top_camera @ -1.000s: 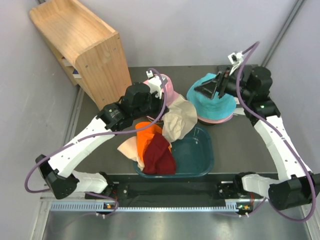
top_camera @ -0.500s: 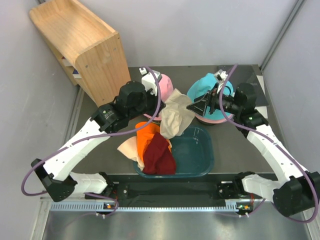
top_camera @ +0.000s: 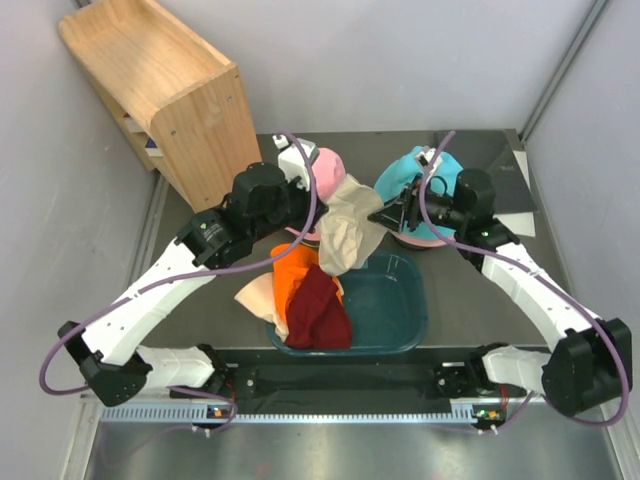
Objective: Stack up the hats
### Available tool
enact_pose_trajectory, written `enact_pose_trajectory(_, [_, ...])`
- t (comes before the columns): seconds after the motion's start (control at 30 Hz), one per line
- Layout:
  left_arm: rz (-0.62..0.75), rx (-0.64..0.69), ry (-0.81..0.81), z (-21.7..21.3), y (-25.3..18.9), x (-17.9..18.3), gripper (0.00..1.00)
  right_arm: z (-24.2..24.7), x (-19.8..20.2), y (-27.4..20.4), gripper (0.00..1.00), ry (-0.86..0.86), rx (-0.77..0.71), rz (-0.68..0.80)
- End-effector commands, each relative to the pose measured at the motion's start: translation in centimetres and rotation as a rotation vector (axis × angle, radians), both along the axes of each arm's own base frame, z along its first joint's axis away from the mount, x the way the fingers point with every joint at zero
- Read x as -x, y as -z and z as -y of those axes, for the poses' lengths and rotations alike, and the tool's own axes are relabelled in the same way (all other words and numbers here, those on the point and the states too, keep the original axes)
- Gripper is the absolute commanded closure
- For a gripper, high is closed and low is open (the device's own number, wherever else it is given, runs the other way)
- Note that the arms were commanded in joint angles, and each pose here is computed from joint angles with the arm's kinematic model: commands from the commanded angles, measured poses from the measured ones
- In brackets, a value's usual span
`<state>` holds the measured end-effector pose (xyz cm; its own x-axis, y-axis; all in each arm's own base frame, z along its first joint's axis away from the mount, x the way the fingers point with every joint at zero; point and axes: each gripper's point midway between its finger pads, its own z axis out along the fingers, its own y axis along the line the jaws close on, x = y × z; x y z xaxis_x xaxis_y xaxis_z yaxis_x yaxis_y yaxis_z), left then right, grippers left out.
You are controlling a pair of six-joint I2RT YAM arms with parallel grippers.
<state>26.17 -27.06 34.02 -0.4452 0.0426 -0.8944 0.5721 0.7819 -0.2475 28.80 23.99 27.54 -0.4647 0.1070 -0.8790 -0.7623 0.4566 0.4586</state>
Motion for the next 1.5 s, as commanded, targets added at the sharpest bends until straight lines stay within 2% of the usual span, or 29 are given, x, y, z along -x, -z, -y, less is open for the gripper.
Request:
enact_pose_trajectory(0.0, [0.079, 0.089, -0.050, -0.5, -3.7, -0.6, 1.00, -1.6, 0.3, -0.3, 0.63, -0.099, -0.009, -0.004])
enact_pose_trajectory(0.1, [0.077, 0.066, -0.130, -1.4, -3.6, -1.7, 1.00, -2.0, -0.1, 0.0, 0.86, -0.121, 0.008, -0.072])
enact_pose_trajectory(0.23, [0.097, 0.040, -0.243, -2.6, -3.9, -3.3, 1.00, -1.7, 0.2, -1.6, 0.93, -0.105, 0.027, -0.148])
enact_pose_trajectory(0.33, [0.114, 0.036, -0.262, -2.1, -4.4, -4.4, 1.00, -0.5, 0.2, -4.2, 1.00, -0.043, 0.033, -0.141])
enact_pose_trajectory(0.47, [0.124, 0.039, -0.231, 0.1, -4.8, -6.0, 1.00, 1.5, -0.5, -7.4, 1.00, 0.057, 0.009, -0.121])
enact_pose_trajectory(0.5, [0.138, 0.064, -0.227, 0.6, -5.7, -6.3, 0.96, 1.9, -0.6, -8.1, 1.00, 0.074, -0.005, -0.122])
enact_pose_trajectory(0.57, [0.139, 0.069, -0.206, 1.7, -5.5, -6.9, 0.82, 3.2, -1.6, -9.3, 1.00, 0.135, -0.049, -0.149])
enact_pose_trajectory(0.6, [0.150, 0.083, -0.201, 2.0, -6.2, -7.1, 0.61, 3.7, -2.2, -9.8, 1.00, 0.160, -0.066, -0.162])
enact_pose_trajectory(0.63, [0.151, 0.084, -0.200, 2.2, -6.3, -7.2, 0.48, 4.7, -3.1, -10.0, 1.00, 0.203, -0.086, -0.180])
enact_pose_trajectory(0.7, [0.151, 0.083, -0.207, 2.5, -6.3, -7.7, 0.29, 5.5, -4.1, -10.2, 1.00, 0.244, -0.143, -0.231])
enact_pose_trajectory(0.83, [0.160, 0.068, -0.241, 1.9, -6.2, -8.1, 0.05, 7.3, -6.4, -9.6, 1.00, 0.316, -0.202, -0.298])
enact_pose_trajectory(0.87, [0.167, 0.066, -0.247, 1.7, -6.4, -8.0, 0.02, 7.6, -6.8, -9.4, 1.00, 0.329, -0.216, -0.323])
enact_pose_trajectory(1.1, [0.192, 0.045, -0.307, 0.0, -6.6, -8.2, 0.01, 9.2, -8.8, -8.3, 1.00, 0.369, -0.259, -0.391])
enact_pose_trajectory(1.47, [0.208, 0.062, -0.359, -1.2, -6.9, -8.6, 0.01, 5.0, -11.0, -13.4, 1.00, 0.275, -0.383, -0.317])
